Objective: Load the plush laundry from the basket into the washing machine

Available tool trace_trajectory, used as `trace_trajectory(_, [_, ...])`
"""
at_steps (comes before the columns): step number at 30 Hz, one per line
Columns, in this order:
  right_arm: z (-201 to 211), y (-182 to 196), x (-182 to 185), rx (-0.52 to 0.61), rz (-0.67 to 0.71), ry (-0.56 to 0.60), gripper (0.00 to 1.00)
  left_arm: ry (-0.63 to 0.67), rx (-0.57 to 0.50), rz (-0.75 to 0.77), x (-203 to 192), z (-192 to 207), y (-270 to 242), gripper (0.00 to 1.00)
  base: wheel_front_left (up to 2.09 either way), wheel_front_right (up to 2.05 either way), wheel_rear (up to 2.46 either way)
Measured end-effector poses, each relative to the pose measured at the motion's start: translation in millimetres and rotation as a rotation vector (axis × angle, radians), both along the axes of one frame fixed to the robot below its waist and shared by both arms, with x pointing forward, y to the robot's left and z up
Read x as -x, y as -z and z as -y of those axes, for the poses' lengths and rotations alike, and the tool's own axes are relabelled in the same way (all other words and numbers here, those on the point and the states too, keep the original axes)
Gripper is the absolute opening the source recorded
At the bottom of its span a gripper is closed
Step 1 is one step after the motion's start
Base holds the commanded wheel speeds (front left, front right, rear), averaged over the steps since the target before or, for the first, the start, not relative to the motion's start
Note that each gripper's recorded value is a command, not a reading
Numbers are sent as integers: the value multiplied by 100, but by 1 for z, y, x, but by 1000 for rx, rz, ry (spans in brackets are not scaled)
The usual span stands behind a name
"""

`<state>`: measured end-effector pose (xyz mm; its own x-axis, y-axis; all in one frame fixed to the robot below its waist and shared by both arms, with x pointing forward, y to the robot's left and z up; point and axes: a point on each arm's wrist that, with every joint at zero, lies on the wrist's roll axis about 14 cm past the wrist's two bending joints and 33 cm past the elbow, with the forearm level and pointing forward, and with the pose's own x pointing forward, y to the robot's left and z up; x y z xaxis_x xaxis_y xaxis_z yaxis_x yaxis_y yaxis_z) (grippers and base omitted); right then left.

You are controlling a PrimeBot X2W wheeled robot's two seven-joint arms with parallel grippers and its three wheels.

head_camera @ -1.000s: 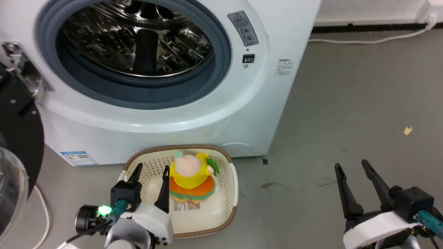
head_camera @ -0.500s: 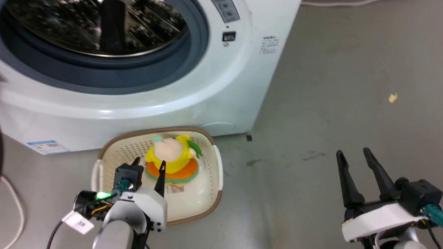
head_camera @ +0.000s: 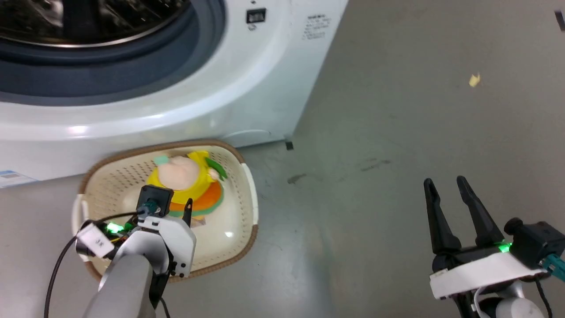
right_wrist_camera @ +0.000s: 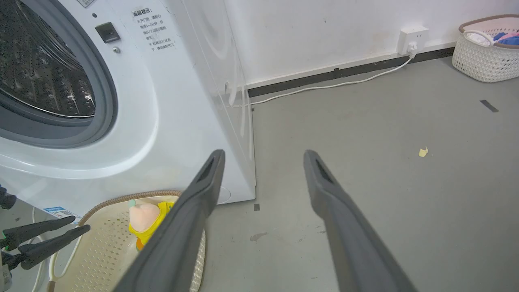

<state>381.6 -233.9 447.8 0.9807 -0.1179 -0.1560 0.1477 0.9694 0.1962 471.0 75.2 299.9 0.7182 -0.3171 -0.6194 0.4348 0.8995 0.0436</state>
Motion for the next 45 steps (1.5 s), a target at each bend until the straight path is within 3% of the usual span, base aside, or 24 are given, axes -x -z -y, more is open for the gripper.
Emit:
trace_trajectory(8, [8, 14, 0, -23, -30, 37, 100, 59, -42, -89, -12, 10, 34, 100, 0, 0, 0])
trace_trajectory(15, [17, 26, 3, -34, -60, 76, 100, -32, -29, -155, -31, 5, 59, 100, 0, 0, 0])
trace_trajectory(22, [25, 38, 5, -44, -87, 110, 100, 18, -89, -218, -41, 8, 88, 100, 0, 0, 0])
trace_trajectory(45, [48, 85, 10, -83, -188, 225, 100, 6, -209, -402, -64, 15, 183, 100, 0, 0, 0])
